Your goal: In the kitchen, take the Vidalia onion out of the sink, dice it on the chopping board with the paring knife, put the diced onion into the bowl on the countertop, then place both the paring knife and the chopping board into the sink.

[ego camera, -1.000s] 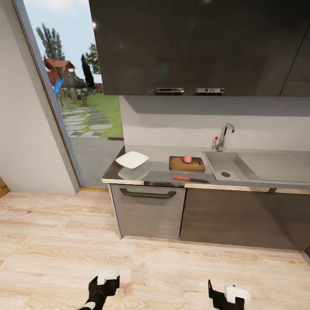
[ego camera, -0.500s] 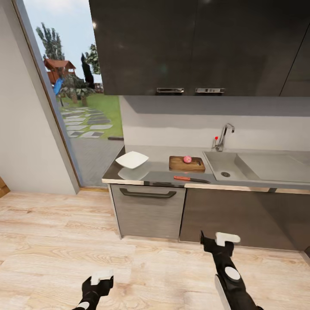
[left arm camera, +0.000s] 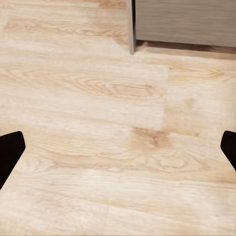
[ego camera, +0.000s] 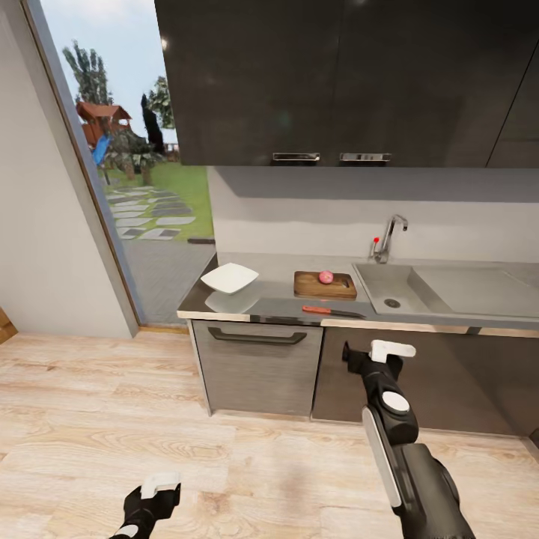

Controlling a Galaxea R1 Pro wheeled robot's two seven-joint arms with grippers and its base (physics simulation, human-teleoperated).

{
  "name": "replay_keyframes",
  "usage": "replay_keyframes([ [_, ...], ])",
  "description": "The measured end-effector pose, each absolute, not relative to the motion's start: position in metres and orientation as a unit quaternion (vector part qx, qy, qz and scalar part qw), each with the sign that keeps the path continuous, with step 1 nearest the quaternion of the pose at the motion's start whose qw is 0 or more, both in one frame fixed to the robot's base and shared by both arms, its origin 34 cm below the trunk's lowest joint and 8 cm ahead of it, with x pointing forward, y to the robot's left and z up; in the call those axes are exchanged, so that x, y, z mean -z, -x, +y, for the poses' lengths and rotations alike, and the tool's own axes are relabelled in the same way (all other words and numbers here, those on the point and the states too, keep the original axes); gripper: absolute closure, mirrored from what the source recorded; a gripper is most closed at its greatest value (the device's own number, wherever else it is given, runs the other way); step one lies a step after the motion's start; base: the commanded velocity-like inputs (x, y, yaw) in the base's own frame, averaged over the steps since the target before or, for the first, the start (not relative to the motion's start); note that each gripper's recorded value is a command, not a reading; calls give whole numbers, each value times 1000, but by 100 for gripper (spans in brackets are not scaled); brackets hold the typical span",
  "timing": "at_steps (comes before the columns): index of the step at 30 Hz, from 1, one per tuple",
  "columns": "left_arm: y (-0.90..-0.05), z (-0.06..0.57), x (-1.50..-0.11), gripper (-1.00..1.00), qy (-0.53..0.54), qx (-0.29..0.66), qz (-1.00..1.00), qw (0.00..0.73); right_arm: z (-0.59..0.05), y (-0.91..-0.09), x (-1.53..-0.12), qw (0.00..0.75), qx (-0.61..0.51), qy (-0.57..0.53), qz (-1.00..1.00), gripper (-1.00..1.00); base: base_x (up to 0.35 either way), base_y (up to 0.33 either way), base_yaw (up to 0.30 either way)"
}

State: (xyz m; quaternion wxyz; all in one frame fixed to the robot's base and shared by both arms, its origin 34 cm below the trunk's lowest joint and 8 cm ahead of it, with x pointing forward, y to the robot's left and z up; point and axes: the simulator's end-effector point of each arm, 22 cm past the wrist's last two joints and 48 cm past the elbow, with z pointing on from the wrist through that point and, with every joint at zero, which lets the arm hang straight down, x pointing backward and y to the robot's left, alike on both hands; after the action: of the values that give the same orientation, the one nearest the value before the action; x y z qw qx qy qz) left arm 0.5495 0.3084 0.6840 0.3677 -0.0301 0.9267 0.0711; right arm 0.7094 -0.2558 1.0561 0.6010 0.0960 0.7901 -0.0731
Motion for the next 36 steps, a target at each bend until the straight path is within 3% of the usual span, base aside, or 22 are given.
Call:
replay_keyframes([
  [12,-549,320,-685,-100,30,-79,926,367,-238,-707,-1063,600,84,-114,787,-100,87,50,0],
  [36,-548,323,-685,-100,31,-82,926,366,-240,-705,-1064,599,96,-122,786,-100,238,210,0],
])
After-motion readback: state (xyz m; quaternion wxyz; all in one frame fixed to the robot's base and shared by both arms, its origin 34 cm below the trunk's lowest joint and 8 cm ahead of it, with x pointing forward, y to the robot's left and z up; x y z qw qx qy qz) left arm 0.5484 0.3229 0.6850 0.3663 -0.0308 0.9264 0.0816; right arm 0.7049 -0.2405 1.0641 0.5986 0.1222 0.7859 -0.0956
